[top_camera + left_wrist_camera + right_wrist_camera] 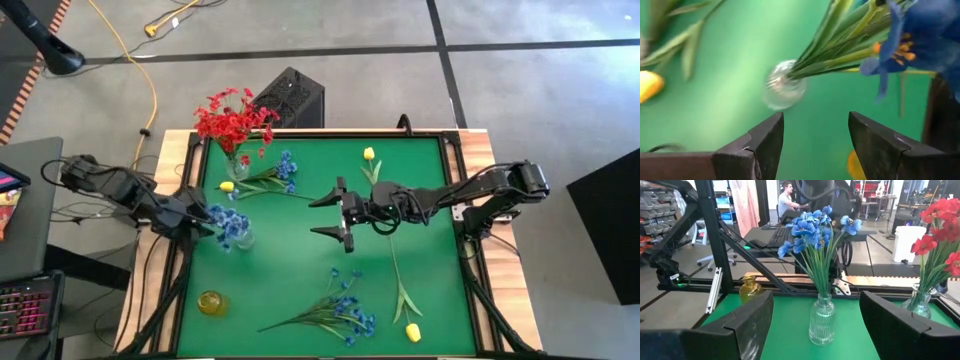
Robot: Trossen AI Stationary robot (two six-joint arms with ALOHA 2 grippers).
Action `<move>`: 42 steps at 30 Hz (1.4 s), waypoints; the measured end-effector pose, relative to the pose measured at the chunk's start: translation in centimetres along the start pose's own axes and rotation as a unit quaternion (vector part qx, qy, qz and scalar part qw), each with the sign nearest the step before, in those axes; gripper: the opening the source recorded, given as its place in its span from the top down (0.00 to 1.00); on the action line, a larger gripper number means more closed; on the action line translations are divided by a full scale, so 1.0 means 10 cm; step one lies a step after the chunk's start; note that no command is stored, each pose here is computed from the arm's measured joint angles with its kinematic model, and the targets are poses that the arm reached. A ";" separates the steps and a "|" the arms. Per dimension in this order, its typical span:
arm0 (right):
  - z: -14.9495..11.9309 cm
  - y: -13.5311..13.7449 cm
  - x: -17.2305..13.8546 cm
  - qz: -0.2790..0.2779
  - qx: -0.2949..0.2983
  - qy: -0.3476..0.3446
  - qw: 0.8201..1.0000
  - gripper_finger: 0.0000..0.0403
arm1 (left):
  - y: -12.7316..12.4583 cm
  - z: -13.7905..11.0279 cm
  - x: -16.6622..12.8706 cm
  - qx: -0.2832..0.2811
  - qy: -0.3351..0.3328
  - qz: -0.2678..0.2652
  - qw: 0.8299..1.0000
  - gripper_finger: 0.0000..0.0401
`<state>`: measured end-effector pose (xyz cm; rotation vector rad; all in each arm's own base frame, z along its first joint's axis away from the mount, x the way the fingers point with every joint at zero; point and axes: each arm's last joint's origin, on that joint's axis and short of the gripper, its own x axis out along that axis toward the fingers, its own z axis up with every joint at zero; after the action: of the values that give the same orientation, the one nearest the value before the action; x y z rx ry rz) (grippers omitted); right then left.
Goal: Sort flowers into vase by color
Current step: Put the top right blue flowers into the bottom transparent vase, then put the bottom blue flowers into the bottom transparent vase
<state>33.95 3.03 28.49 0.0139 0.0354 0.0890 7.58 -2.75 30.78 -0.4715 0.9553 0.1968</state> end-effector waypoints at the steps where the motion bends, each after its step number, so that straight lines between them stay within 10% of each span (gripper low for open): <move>1: -0.01 0.00 0.00 0.000 0.000 0.003 1.000 0.20 | 0.00 0.02 -0.04 0.002 0.005 0.013 1.000 0.48; 14: -0.04 0.00 0.00 0.000 0.000 0.022 1.000 0.20 | 0.15 0.04 -0.16 0.000 -0.002 0.183 0.983 0.51; 28: -0.55 0.43 -0.06 0.086 -0.004 0.239 0.967 0.20 | 0.19 0.12 -0.16 0.038 -0.020 0.188 0.981 0.53; 42: -1.10 1.04 0.57 0.151 -0.036 0.201 0.967 0.20 | 0.20 0.13 -0.16 0.050 -0.017 0.190 0.980 0.53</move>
<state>38.27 14.02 17.48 -0.0729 0.4359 0.3971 6.86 -0.30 32.16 -0.1896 1.0118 0.4976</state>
